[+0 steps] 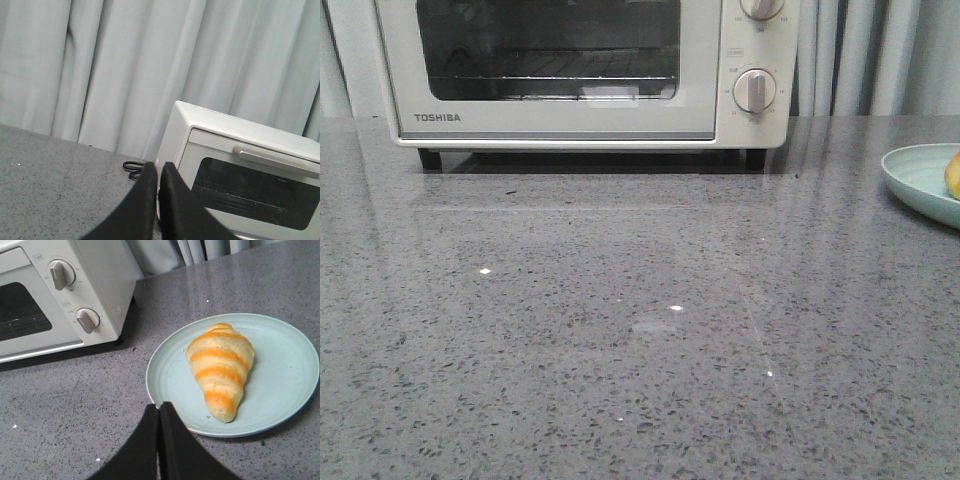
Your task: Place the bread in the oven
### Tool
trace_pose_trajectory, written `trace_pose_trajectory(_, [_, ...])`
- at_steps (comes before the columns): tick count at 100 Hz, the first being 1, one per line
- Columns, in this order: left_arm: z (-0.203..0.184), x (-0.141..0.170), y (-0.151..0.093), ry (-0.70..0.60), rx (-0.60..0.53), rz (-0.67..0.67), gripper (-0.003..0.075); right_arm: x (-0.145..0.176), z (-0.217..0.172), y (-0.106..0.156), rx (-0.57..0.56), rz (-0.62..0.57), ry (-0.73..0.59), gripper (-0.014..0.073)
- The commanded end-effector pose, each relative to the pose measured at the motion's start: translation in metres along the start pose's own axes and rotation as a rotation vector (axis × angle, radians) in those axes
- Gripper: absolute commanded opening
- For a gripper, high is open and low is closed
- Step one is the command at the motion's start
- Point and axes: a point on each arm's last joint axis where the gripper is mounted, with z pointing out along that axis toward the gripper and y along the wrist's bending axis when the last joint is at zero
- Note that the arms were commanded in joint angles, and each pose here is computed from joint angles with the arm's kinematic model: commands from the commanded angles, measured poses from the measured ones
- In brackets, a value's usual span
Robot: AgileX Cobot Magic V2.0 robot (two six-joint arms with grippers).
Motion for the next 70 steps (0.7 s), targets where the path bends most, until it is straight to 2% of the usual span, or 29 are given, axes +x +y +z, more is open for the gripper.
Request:
trace_pose_trajectory(1, [0.007,-0.021,-0.006,-0.060,0.013,0.023,-0.0021,-0.025,-0.001,0.008,-0.014,-0.015,-0.043,-0.0075])
trace_pose_trajectory(19, [0.017,-0.034,-0.012,-0.054,0.040,0.041,-0.0021,-0.041,0.003,0.013,0.000,-0.053,0.005,-0.0075])
trace_pose_trajectory(42, [0.037,-0.037,-0.033,0.017,0.206,0.091,-0.0021,-0.051,0.013,0.016,0.017,-0.053,0.067,-0.0075])
trace_pose_trajectory(52, [0.047,-0.038,-0.045,0.001,0.289,0.085,-0.0022,-0.053,0.014,0.017,0.019,-0.053,0.073,-0.0075])
trace_pose_trajectory(61, [0.059,-0.035,-0.054,-0.020,0.333,0.078,-0.0022,-0.053,0.015,0.017,0.020,-0.053,0.079,-0.0075])
trace_pose_trajectory(70, [0.075,-0.029,-0.063,0.019,0.352,0.079,-0.0022,-0.052,0.015,0.016,0.022,-0.053,0.088,-0.0075])
